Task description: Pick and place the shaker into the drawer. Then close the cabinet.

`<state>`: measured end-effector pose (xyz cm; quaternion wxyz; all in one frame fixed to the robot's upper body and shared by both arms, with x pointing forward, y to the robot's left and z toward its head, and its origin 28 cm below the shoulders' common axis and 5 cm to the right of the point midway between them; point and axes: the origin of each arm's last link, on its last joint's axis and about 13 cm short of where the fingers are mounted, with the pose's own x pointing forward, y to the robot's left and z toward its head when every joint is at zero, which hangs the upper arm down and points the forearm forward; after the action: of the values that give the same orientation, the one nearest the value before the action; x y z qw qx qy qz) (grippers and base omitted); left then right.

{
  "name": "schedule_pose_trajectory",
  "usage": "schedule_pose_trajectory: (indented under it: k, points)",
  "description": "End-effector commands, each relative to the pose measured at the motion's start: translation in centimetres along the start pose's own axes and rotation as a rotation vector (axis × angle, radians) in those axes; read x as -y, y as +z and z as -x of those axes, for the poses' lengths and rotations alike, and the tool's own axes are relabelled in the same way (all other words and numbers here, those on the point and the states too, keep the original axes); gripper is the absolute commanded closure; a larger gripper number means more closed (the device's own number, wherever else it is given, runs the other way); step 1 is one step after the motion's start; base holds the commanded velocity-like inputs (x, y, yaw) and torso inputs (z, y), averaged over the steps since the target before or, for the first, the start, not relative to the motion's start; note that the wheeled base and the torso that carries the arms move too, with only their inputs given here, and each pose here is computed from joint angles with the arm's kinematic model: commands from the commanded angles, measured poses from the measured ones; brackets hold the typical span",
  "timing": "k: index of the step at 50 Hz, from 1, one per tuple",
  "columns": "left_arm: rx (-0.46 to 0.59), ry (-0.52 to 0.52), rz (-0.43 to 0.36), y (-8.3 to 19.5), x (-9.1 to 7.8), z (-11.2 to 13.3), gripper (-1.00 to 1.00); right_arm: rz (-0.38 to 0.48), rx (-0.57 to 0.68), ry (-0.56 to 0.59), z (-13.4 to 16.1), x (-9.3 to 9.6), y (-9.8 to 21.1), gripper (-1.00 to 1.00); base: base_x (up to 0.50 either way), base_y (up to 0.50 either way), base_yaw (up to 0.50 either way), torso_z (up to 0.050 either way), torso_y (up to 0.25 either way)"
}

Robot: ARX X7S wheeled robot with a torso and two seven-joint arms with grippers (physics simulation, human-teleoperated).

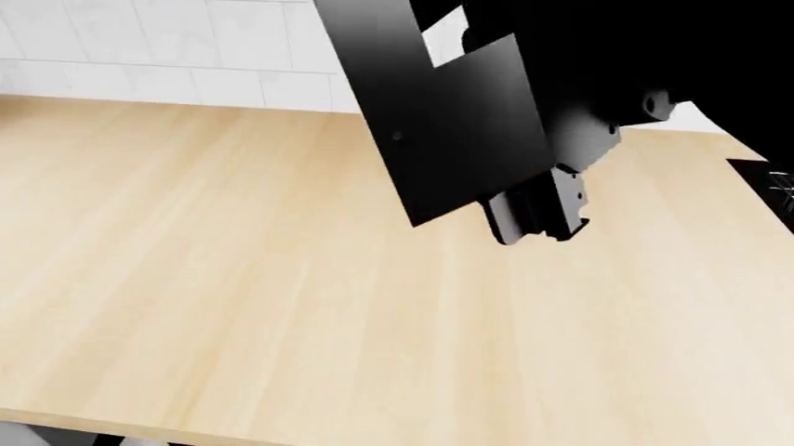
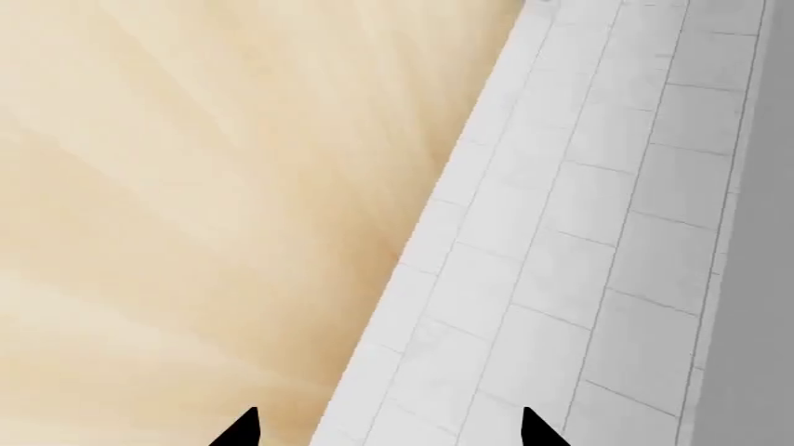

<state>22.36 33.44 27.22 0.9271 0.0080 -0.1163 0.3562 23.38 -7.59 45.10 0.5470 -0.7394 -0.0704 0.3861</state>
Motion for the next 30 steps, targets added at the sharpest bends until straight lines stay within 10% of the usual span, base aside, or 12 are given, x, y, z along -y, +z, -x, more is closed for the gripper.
schedule_pose_trajectory:
  k: [1, 6, 18, 24, 30]
  points:
    - [-0.025, -0.009, -0.023, -0.5, 0.1, 0.6, -1.0, 0.147, 0.035, 0.003, 2.3, 0.6, 1.8, -1.0, 0.0, 0.0, 0.0, 0.0, 0.0]
    - [-0.029, -0.011, -0.026, -0.7, 0.1, 0.7, -1.0, 0.179, -0.003, -0.108, 3.8, 1.9, 1.8, -1.0, 0.0, 0.0, 0.0, 0.0, 0.0]
    - [-0.037, -0.018, -0.034, -0.9, 0.0, 0.9, -1.0, -0.013, -0.366, -0.84, 11.4, 9.0, -3.2, -1.0, 0.0, 0.0, 0.0, 0.0, 0.0]
    - [-0.043, -0.019, -0.042, -0.9, -0.2, 1.0, -1.0, -0.44, -0.408, -1.133, 13.6, 10.4, -8.0, -1.0, 0.0, 0.0, 0.0, 0.0, 0.0]
    - [-0.047, -0.017, -0.05, -1.0, -0.5, 1.2, -1.0, -0.838, -0.446, -1.158, 11.1, 9.3, -12.8, -1.0, 0.0, 0.0, 0.0, 0.0, 0.0]
